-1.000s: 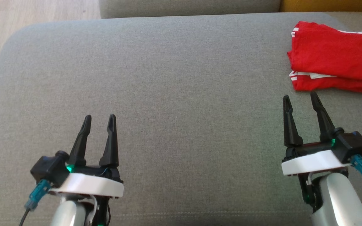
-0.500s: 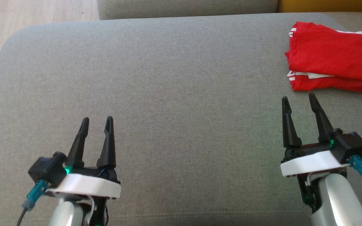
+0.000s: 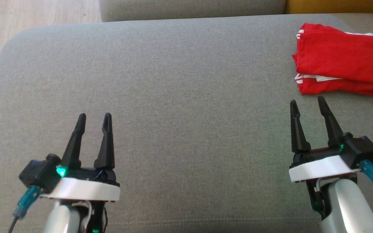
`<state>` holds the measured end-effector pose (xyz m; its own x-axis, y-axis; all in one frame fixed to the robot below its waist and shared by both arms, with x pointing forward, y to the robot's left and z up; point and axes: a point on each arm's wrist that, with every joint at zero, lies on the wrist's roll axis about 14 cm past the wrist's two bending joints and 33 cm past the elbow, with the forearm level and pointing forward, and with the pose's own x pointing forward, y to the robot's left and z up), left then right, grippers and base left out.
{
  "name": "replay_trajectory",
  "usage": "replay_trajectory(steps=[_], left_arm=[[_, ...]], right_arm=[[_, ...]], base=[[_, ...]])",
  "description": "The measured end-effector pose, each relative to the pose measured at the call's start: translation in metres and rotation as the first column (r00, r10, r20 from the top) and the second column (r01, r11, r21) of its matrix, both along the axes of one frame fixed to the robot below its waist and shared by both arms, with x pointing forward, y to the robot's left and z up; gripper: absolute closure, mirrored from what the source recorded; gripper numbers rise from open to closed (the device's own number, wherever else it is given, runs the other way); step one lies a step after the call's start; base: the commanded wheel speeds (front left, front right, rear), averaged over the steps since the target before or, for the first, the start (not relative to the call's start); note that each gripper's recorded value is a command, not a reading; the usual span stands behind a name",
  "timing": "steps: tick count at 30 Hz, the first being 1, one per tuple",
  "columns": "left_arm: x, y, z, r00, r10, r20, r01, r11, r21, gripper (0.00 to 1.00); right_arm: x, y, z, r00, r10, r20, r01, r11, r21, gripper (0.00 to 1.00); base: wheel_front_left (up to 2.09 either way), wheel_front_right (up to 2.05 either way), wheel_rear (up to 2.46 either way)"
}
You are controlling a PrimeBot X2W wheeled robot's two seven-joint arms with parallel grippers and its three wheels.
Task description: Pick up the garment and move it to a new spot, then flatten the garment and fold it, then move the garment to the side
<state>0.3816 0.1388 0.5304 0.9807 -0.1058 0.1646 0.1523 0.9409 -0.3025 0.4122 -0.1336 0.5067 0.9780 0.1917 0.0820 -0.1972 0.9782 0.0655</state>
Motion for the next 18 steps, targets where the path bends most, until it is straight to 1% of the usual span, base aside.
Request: replay_trajectory(steps=[2,3,9,17,18], left_arm=[[0.0,0.003,0.0,1.0,0.009,0.0,-0.009,1.0,-0.014,0.0],[0.0,0.005,0.0,1.0,0.015,-0.001,-0.015,1.0,-0.02,1.0],[-0.014,0.006,-0.04,0.991,0.02,-0.133,-0.023,0.999,-0.027,1.0],[-0.016,0.009,-0.044,0.986,0.021,-0.163,-0.039,0.993,-0.108,1.0],[-0.016,0.009,-0.044,0.986,0.021,-0.163,-0.039,0.993,-0.108,1.0]], right_arm=[[0.0,0.0,0.001,1.0,0.001,0.001,-0.001,1.0,0.0,0.0],[0.0,0.0,0.0,1.0,0.001,0.0,-0.001,1.0,0.0,1.0],[-0.018,-0.002,-0.039,0.992,-0.01,-0.127,0.011,1.0,0.01,1.0],[-0.019,-0.007,-0.039,0.989,-0.028,-0.147,0.043,0.994,0.105,1.0],[-0.019,-0.007,-0.039,0.989,-0.028,-0.147,0.043,0.994,0.105,1.0]], base=[[0.0,0.0,0.0],[0.0,0.0,0.0],[0.0,0.0,0.0],[0.0,0.0,0.0],[0.0,0.0,0.0]])
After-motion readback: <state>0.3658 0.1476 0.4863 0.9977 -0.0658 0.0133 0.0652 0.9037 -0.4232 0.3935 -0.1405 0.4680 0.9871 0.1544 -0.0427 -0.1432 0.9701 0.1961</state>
